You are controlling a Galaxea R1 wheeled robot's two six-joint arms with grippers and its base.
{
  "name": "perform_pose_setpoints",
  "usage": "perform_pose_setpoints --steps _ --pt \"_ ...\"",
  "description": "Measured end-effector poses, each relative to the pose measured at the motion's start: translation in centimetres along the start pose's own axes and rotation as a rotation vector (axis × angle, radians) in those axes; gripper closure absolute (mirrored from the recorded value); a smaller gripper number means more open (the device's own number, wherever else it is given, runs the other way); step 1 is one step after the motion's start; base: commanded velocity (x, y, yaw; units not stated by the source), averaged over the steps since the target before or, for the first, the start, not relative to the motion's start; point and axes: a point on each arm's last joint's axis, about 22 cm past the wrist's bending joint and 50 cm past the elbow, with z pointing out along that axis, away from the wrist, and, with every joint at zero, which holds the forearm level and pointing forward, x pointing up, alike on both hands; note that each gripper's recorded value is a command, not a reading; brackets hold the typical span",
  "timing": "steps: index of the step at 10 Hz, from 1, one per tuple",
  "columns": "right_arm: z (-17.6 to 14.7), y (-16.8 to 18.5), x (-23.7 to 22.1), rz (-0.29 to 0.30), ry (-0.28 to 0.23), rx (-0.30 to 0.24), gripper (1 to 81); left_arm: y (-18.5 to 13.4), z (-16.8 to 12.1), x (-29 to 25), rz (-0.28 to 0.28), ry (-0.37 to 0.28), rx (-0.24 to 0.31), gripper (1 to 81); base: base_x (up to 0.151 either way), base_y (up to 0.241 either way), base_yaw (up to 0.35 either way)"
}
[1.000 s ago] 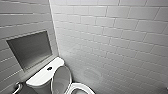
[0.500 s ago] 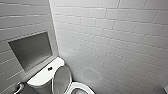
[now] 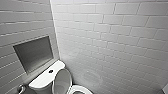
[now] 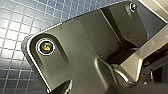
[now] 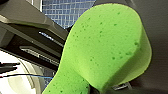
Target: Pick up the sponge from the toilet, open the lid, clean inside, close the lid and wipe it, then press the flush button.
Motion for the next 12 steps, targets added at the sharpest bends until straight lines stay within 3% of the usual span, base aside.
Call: perform_pose_setpoints --steps 2,4,5,7,8,9,11,12 --pt "0.5 0.2 -0.3 -0.003 -0.001 -0.013 81.1 -0.2 0.8 -0.2 0.009 -0.011 0.049 1.0 0.000 0.000 0.000" --pt "0.5 2.3 -0.1 -0.016 0.002 -0.063 81.1 1.6 3.2 -1.2 0.022 -0.030 0.138 1.0 0.000 0.000 0.000" --pt "0.5 2.9 0.0 -0.020 0.004 -0.078 81.1 2.4 3.9 -1.8 0.062 -0.042 0.163 1.0 0.000 0.000 0.000" --pt "0.7 2.7 -0.1 -0.020 0.004 -0.076 81.1 0.8 3.7 -2.3 0.151 -0.078 0.248 1.0 0.000 0.000 0.000" --pt "0.7 2.8 -0.1 -0.020 0.005 -0.077 81.1 1.0 3.9 -2.4 0.171 -0.093 0.260 1.0 0.000 0.000 0.000" --pt "0.6 2.9 -0.1 -0.021 0.005 -0.080 81.1 1.6 4.2 -2.6 0.145 -0.101 0.260 1.0 0.000 0.000 0.000" --pt "0.6 2.9 0.0 -0.021 0.006 -0.080 81.1 4.0 5.4 -1.9 0.040 -0.079 0.230 1.0 0.000 0.000 0.000" --pt "0.6 3.1 0.0 -0.022 0.006 -0.083 81.1 4.6 5.7 -1.3 0.022 -0.066 0.222 1.0 0.000 0.000 0.000"
